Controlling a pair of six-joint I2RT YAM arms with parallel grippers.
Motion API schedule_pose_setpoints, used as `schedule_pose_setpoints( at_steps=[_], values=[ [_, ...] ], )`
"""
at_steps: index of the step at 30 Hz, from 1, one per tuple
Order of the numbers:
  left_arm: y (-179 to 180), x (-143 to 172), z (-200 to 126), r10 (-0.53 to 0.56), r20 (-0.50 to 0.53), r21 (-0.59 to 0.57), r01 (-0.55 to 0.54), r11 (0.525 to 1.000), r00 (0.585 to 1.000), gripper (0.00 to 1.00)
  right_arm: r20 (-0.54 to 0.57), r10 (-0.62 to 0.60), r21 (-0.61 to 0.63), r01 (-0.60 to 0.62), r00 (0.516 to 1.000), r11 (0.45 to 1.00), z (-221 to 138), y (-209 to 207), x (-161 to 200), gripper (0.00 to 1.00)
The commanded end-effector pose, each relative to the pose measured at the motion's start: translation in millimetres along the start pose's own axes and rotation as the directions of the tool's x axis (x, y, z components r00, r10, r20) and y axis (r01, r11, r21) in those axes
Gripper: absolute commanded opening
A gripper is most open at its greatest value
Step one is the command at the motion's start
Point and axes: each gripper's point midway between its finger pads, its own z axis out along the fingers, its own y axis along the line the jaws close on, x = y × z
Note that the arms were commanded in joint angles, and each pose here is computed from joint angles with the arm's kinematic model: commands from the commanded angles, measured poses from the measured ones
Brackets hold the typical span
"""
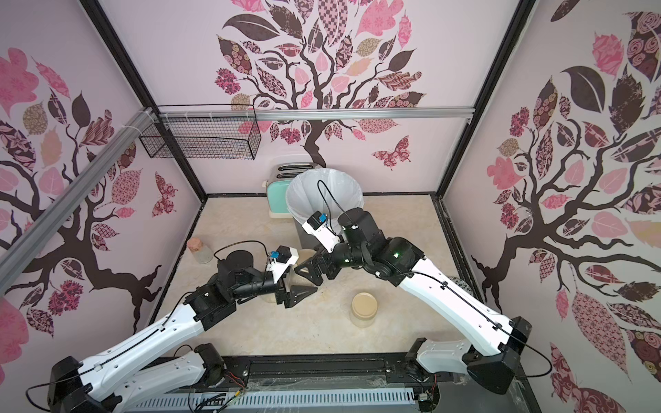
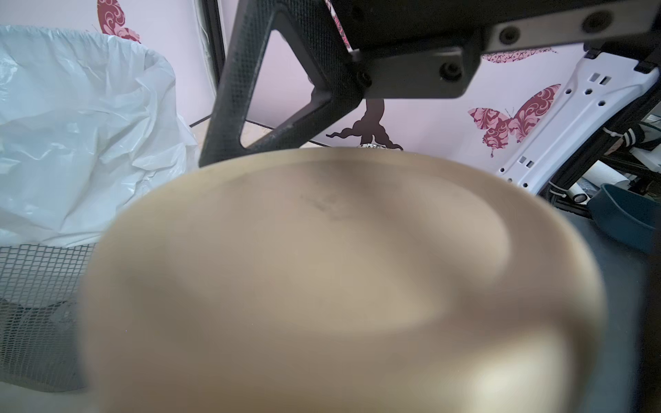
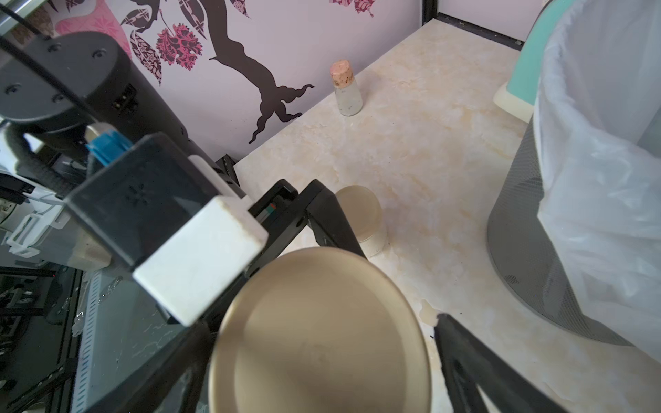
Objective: Empty moldy rice from jars
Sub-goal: Unscrew the lid from the jar.
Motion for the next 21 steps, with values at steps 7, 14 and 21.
schedule_pose_setpoints(
  at_steps=[7,14,21],
  values=[
    [-6,-36,-6,0.076,0.120,0.010,-0.078,0.997,0.990,0.59,-0.006,-0.003,-0.013,0.003,1.000,1.000,0,4,-1,0.90],
    [-6,-36,-5,0.077,0.119,0.009,-0.079,0.997,0.990,0.59,-0.032,-0.036,-0.047,0.035,0.999,0.998,5,7,11,0.88],
    [-10,-40,-8,0.076,0.128,0.024,-0.079,0.997,0.989,0.59,-0.026,-0.178,-0.134,0.173,0.984,0.976,7,14,25,0.82]
  ],
)
